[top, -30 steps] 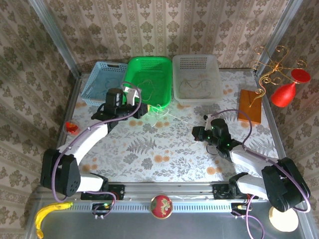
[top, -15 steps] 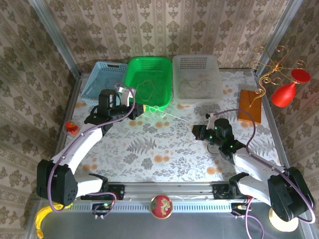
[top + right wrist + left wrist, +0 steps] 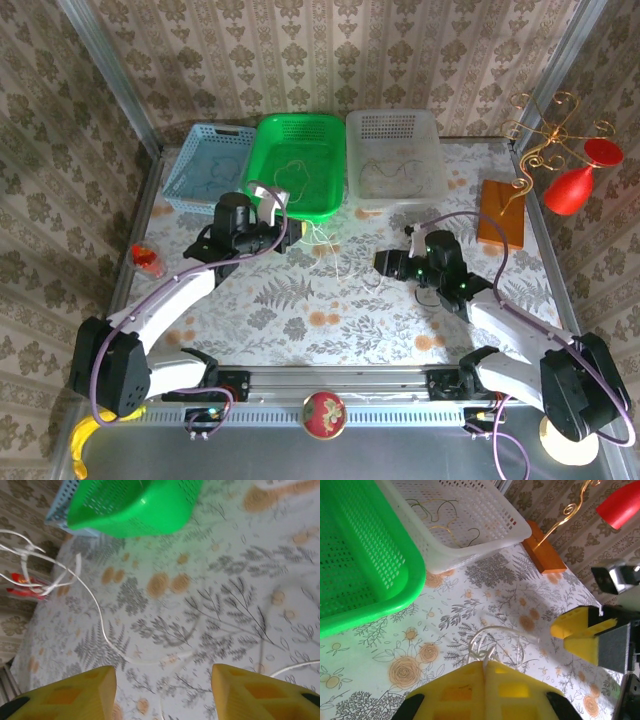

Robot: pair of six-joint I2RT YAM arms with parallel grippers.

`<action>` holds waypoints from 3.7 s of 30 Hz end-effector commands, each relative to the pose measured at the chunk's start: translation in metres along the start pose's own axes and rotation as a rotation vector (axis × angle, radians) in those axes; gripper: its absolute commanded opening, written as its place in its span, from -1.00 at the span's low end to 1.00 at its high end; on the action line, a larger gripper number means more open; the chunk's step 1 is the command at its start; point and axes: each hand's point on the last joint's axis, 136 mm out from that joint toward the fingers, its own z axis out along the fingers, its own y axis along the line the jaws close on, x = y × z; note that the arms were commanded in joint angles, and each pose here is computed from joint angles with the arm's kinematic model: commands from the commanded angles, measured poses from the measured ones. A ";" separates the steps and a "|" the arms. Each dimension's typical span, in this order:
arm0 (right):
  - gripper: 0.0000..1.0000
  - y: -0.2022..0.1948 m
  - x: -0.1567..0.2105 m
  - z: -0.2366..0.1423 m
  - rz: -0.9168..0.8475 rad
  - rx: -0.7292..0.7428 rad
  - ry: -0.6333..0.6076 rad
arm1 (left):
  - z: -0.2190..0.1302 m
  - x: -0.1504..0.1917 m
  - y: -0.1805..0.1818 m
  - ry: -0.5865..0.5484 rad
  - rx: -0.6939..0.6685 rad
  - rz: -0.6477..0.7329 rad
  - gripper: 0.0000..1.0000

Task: Untangle the cables

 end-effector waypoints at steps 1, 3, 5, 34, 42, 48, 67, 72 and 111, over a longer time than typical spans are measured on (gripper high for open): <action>0.10 0.033 -0.023 -0.006 -0.020 -0.074 -0.028 | 0.003 -0.006 -0.006 -0.014 0.024 0.020 -1.00; 0.14 0.046 -0.031 -0.005 -0.029 -0.097 -0.035 | 0.005 -0.005 -0.008 -0.008 0.030 0.022 -1.00; 0.19 0.061 -0.040 -0.002 -0.040 -0.122 -0.046 | 0.006 -0.004 -0.010 -0.006 0.034 0.023 -1.00; -0.14 0.114 -0.075 0.083 0.015 -0.142 -0.104 | 0.006 -0.006 -0.029 -0.011 0.068 0.050 -1.00; -0.89 0.104 -0.076 0.091 0.022 -0.104 -0.117 | 0.005 -0.006 -0.031 -0.015 0.074 0.053 -1.00; -1.00 0.049 -0.087 0.080 0.064 0.061 -0.187 | 0.006 0.000 -0.028 -0.006 0.070 0.049 -1.00; -1.00 -0.080 -0.108 -0.052 0.105 0.557 -0.424 | -0.019 0.035 0.045 -0.015 -0.206 -0.074 -1.00; -1.00 -0.088 -0.104 -0.066 0.113 0.615 -0.443 | -0.041 0.025 0.062 -0.055 -0.290 -0.082 -1.00; -1.00 -0.151 -0.032 -0.119 0.252 0.820 -0.435 | -0.186 -0.261 0.052 -0.667 -0.336 0.116 -1.00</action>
